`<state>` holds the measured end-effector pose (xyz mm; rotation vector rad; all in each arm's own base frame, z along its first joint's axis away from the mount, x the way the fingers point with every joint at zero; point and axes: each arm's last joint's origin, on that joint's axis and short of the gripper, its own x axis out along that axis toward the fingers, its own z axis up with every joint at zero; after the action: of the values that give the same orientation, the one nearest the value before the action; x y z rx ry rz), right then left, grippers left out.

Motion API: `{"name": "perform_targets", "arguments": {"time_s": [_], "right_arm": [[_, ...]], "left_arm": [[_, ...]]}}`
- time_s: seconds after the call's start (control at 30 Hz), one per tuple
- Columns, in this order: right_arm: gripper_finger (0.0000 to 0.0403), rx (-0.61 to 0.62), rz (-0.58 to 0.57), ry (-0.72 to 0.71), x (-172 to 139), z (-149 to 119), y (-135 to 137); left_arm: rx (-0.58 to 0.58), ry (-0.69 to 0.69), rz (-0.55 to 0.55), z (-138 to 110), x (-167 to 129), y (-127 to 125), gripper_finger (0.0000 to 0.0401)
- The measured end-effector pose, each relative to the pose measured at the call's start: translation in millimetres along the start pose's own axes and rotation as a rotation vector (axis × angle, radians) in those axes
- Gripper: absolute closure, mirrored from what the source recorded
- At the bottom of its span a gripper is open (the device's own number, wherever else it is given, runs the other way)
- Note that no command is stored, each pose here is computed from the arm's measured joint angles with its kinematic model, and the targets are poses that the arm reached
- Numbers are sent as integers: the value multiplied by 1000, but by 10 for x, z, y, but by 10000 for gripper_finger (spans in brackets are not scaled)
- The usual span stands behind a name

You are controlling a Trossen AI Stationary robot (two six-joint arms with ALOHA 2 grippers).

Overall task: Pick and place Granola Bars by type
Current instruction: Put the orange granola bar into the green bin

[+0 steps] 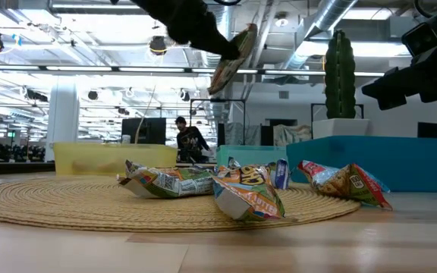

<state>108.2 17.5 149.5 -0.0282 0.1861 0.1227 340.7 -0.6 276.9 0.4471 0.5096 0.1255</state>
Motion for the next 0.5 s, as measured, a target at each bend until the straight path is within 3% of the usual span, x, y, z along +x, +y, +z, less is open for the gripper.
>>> {"name": "perform_targets", "arguments": {"time_s": [0.5], "right_arm": [[249,0,0,-1,0,1,0]], "left_arm": [[-676,-126,233,-218,88,825,373]]}}
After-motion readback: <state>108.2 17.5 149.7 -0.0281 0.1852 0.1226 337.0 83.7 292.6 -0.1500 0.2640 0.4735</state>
